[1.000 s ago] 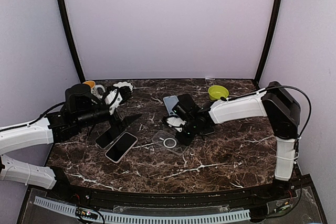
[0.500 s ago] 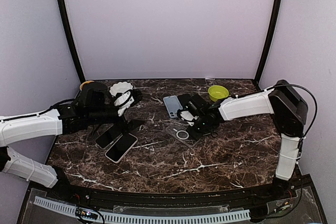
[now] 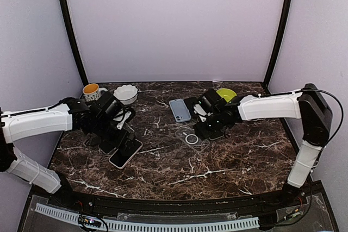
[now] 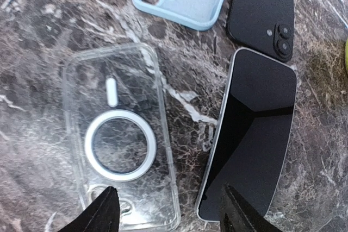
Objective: Take the phone out of the phone case
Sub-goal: Adjust the phone case at the center of the board, then adjust the phone with the phone case at the center of the board.
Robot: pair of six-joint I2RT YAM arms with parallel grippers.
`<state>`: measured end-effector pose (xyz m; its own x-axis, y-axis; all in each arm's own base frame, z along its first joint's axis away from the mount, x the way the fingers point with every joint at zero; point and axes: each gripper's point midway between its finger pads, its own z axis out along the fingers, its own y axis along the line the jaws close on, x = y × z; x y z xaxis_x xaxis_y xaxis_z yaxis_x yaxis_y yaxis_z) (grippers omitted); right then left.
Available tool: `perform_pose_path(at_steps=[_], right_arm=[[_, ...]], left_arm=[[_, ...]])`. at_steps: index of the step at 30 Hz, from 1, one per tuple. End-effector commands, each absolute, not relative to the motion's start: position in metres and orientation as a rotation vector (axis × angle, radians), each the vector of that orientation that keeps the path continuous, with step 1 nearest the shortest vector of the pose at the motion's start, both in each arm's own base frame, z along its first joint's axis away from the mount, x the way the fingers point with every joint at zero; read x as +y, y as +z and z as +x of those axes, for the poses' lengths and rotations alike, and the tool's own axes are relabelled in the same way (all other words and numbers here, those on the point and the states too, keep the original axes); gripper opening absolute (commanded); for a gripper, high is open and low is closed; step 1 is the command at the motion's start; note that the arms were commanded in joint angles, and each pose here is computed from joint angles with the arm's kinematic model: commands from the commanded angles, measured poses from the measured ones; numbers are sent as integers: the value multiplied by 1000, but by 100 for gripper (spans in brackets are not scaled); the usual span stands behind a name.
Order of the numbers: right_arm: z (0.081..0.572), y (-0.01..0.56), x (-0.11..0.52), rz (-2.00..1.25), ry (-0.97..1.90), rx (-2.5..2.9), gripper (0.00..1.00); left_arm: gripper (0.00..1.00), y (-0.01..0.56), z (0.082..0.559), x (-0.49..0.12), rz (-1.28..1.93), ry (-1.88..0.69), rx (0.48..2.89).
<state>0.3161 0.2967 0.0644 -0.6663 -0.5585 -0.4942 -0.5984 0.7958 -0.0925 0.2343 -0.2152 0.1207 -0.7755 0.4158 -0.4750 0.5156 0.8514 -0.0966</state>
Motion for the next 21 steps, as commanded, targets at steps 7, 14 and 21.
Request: perform_pose_path(at_steps=[7,14,21], right_arm=[[308,152,310,-749,355,2319,67],[295,155,298,-732,376,2313,69],[288,164,293,-720,413,2276,79]], left_arm=[[98,65,195,-169,368,-105,2962],[99,46,195,-162,376,-42,3017],[99,29,200,-157,353,-37,3046]])
